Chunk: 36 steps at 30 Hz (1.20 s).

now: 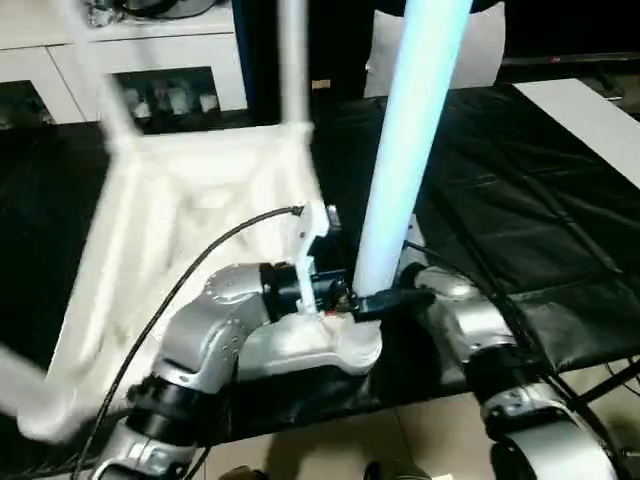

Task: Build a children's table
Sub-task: Rotate table base, then rotate leg to tighten

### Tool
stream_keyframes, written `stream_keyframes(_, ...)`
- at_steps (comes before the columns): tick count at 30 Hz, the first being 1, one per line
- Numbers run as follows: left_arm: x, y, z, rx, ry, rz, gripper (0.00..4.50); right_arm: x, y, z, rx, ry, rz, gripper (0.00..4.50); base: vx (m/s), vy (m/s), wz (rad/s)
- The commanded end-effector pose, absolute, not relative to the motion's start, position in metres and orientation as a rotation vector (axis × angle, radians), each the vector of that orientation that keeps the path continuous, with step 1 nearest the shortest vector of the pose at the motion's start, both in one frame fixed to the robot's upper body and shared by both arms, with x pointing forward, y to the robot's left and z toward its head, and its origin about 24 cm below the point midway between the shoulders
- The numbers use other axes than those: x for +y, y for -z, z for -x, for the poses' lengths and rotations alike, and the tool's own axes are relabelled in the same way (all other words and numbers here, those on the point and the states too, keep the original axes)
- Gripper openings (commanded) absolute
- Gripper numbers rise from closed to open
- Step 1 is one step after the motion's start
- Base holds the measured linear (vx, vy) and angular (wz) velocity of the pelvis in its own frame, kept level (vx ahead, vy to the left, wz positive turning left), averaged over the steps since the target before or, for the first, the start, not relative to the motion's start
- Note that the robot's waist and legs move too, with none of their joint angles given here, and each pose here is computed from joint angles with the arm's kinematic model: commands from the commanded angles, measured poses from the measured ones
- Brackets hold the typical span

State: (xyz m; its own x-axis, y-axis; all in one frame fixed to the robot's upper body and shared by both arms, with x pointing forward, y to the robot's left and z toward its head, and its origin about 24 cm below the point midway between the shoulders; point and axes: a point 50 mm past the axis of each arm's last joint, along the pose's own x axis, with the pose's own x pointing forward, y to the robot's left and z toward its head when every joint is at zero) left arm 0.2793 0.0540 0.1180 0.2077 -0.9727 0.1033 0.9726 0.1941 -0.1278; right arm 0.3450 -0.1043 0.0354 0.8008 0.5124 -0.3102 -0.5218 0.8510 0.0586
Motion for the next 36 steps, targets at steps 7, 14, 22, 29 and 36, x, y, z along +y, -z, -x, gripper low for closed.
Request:
stream_keyframes(7,0.080,-0.113,-0.292,0.013,1.225,0.036,4.46,-0.156,-0.044,-0.350,0.264,-0.369,0.046,4.50,0.000,0.000,0.00)
stream_keyframes(14,0.109,-0.087,-0.274,0.186,1.214,-0.129,4.46,-0.197,-0.043,-0.324,0.256,-0.346,0.094,4.50,0.000,0.000,0.00)
stream_keyframes(22,0.123,-0.069,-0.252,0.379,1.199,-0.218,4.09,-0.197,-0.063,-0.290,0.250,-0.588,0.164,4.50,0.000,0.000,0.00)
stream_keyframes(29,0.124,-0.068,-0.242,0.436,1.147,-0.216,3.42,-0.187,-0.081,-0.263,0.255,-0.826,0.149,4.50,0.000,0.000,0.00)
stream_keyframes(36,0.125,-0.065,-0.235,0.469,1.098,-0.242,2.86,-0.173,-0.091,-0.233,0.305,-1.058,0.141,4.50,0.000,0.000,0.00)
